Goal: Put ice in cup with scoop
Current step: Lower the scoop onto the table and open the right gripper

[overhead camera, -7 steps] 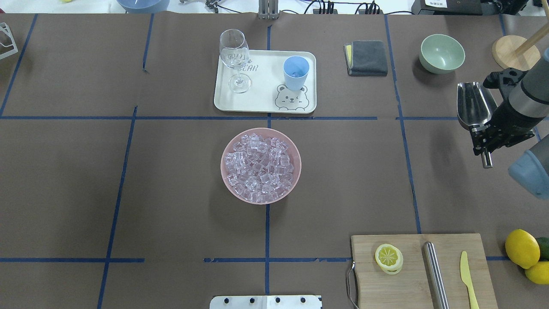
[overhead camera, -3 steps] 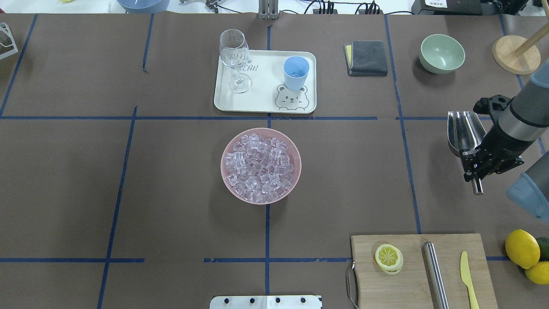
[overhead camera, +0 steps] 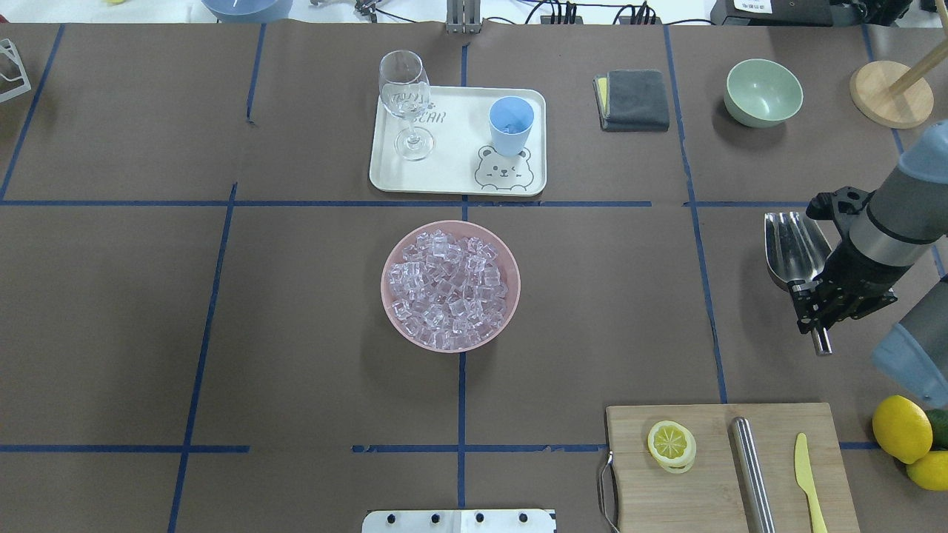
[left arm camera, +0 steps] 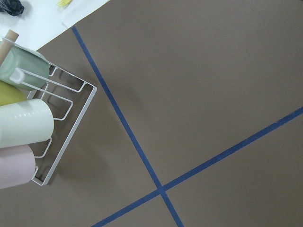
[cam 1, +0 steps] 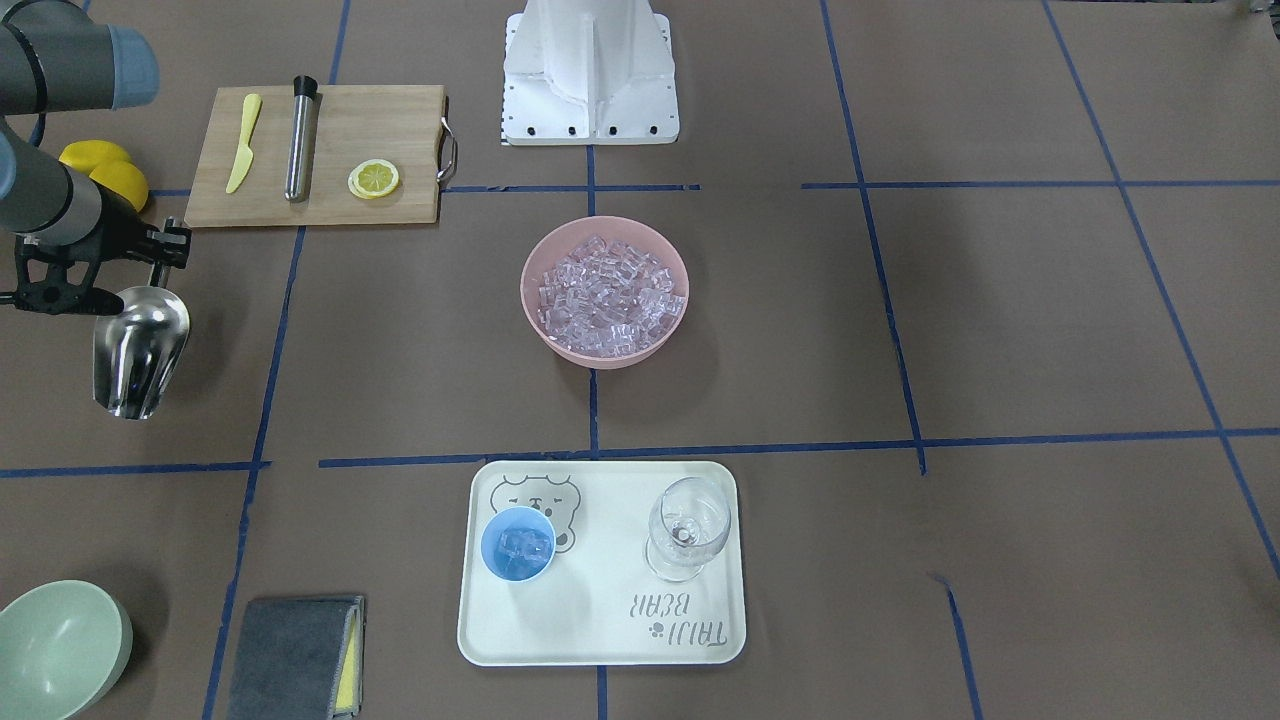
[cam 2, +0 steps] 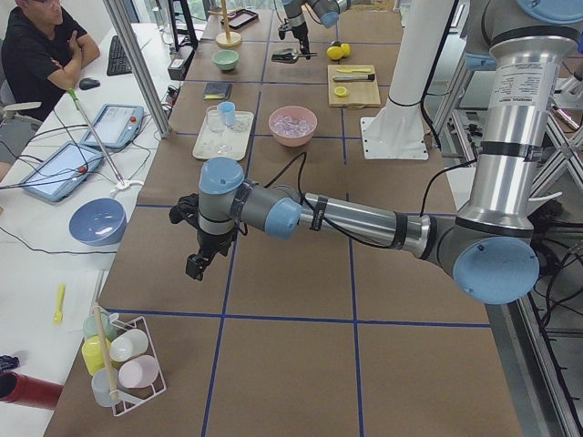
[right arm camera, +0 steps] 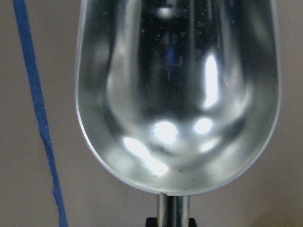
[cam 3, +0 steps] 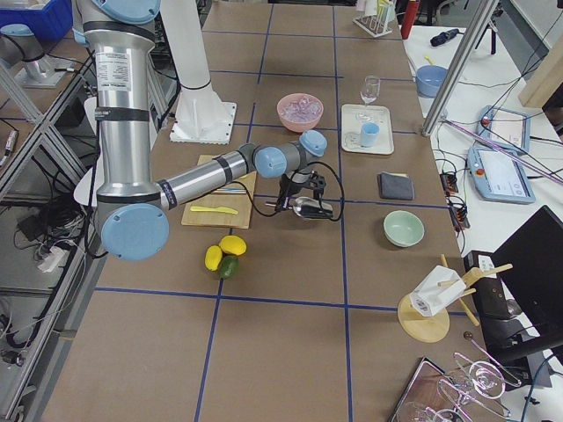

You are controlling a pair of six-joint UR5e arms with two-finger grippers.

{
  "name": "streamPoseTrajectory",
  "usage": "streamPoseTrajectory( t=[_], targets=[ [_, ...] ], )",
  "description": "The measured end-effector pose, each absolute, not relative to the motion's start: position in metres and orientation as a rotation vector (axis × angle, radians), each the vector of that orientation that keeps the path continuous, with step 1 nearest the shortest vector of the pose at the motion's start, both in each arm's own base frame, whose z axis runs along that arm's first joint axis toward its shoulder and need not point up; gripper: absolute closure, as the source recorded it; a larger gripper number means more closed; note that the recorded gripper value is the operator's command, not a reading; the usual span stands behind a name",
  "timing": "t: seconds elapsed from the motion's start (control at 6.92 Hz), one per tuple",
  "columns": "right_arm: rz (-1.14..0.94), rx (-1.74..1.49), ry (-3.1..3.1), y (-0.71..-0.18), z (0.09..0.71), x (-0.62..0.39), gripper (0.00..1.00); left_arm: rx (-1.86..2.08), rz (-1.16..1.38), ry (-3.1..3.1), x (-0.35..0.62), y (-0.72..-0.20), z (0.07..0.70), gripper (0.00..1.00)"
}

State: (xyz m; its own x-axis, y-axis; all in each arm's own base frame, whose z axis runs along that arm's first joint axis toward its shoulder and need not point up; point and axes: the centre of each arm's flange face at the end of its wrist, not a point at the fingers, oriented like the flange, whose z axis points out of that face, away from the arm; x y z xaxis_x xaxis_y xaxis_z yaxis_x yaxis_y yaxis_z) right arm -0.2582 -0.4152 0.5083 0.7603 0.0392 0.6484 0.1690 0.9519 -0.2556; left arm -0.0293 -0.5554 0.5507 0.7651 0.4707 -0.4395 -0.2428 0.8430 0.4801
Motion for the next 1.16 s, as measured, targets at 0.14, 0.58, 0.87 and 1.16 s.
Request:
streamPoseTrajectory(
  t=[0.14, 0.58, 0.87, 1.16],
  targets=[
    [-0.090, -0.315, -0.695, -0.409, 0.517, -0.266, 1.00, 0.414, 0.398, 0.574, -0.030, -0.555, 0.552, 0.00],
    [-0.110, -0.339, -0.683, -0.403, 0.528, -0.279, 0.01, 0.415, 0.398, 0.571, -0.030, -0.557, 0.551, 0.00],
    [-0.115, -0.337, -0.687, -0.404, 0.526, -0.282, 0.00, 0.417, 0.399, 0.571, -0.030, -0.559, 0.550, 0.00],
    [-0.119, -0.324, -0.694, -0.404, 0.519, -0.281, 0.00, 0.416, 0.399, 0.570, -0.030, -0.560, 0.550, 0.00]
  ],
)
